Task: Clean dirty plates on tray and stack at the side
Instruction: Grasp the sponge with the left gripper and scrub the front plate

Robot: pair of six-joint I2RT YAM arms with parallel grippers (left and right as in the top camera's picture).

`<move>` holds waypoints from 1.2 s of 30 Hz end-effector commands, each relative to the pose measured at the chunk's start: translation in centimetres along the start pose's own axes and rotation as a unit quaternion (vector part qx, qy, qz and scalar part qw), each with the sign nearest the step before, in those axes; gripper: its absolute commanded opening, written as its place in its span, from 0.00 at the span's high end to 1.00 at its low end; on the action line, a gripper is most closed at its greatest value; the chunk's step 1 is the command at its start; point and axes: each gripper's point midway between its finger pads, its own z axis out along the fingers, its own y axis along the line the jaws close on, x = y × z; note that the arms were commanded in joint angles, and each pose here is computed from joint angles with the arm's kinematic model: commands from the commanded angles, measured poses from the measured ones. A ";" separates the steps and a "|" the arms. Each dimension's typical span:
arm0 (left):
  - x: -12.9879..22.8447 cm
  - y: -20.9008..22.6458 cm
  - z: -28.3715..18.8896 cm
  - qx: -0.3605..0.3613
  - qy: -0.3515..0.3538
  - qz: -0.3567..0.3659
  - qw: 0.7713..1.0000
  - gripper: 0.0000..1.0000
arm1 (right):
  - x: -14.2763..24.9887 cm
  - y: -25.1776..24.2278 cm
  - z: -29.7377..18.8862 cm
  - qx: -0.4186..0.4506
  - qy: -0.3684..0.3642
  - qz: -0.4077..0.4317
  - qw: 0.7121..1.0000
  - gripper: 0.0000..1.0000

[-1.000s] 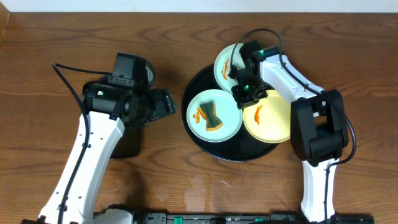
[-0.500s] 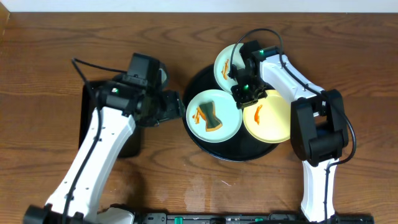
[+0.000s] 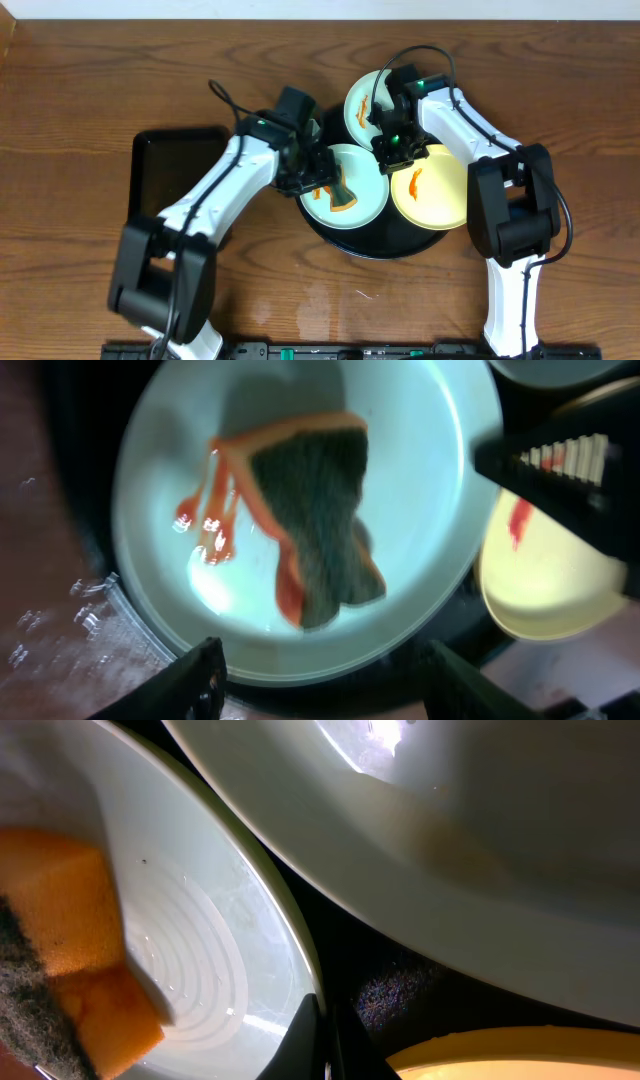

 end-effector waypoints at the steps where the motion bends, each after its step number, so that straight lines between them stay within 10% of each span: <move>1: 0.3 -0.3 1.5 0.003 0.012 -0.008 1.000 0.39 | -0.6 0.7 -0.5 -0.015 -0.010 0.005 1.000 0.99; 36: -1.1 0.9 6.6 -0.121 -0.075 -0.025 0.990 0.49 | -0.5 0.7 -0.5 -0.015 -0.008 0.006 1.000 0.99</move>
